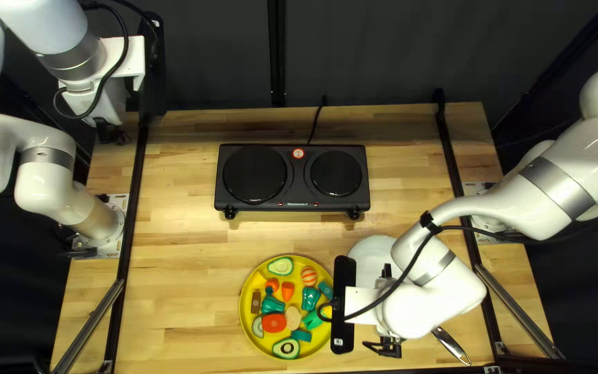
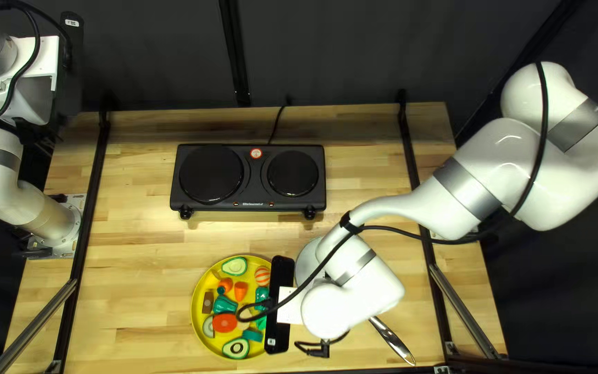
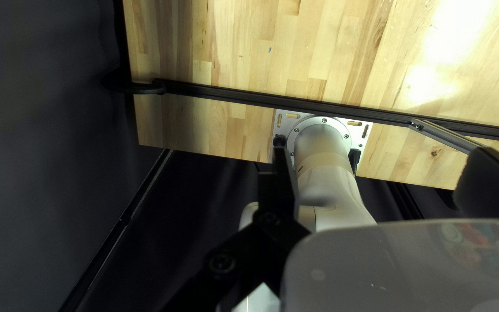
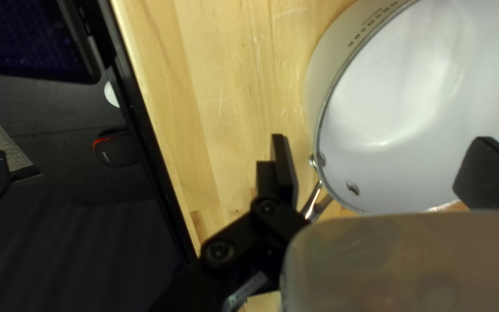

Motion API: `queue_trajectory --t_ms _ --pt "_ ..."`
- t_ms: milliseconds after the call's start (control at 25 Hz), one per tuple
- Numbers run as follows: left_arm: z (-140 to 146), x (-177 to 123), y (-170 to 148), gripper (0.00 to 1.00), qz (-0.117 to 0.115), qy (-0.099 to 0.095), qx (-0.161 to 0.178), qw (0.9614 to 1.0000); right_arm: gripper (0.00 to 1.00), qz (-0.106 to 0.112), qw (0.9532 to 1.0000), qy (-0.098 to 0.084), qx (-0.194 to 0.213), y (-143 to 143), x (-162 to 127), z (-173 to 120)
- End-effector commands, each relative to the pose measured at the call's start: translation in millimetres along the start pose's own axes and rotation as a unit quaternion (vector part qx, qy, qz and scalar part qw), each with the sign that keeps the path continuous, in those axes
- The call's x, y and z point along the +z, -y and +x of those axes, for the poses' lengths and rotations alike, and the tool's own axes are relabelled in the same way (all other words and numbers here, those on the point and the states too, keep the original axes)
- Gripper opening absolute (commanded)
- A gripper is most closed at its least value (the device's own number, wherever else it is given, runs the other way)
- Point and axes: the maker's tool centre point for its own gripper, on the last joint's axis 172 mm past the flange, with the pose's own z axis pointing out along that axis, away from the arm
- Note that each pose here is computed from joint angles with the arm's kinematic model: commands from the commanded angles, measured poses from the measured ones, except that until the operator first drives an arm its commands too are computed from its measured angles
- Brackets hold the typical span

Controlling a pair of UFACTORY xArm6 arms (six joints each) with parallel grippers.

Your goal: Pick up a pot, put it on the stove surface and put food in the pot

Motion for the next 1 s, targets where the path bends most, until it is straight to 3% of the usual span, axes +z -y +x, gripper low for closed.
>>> queue_trajectory --t_ms 40,640,680,720,760,1000 --pt "0.0 0.0 0.0 1.0 0.0 0.0 0.0 1.0 1.0 0.015 0.9998 -0.009 0.008 3.4 15.1 -4.9" --pt "0.0 0.0 0.0 1.0 0.0 0.0 0.0 1.0 1.0 0.032 0.9992 -0.02 0.013 2.2 34.8 -2.2" --pt "0.0 0.0 0.0 1.0 0.0 0.0 0.0 1.0 0.87 0.031 0.9993 -0.019 0.012 1.2 32.9 -1.4" --pt "0.0 0.0 0.0 1.0 0.0 0.0 0.0 1.0 0.51 0.03 0.9993 -0.019 0.013 0.7 32.2 -1.0" --pt "0.0 0.0 0.0 1.0 0.0 0.0 0.0 1.0 0.0 0.03 0.9993 -0.019 0.013 0.7 32.2 -1.0" --pt "0.0 0.0 0.0 1.0 0.0 0.0 0.0 1.0 0.0 0.03 0.9993 -0.019 0.013 0.7 32.2 -1.0"
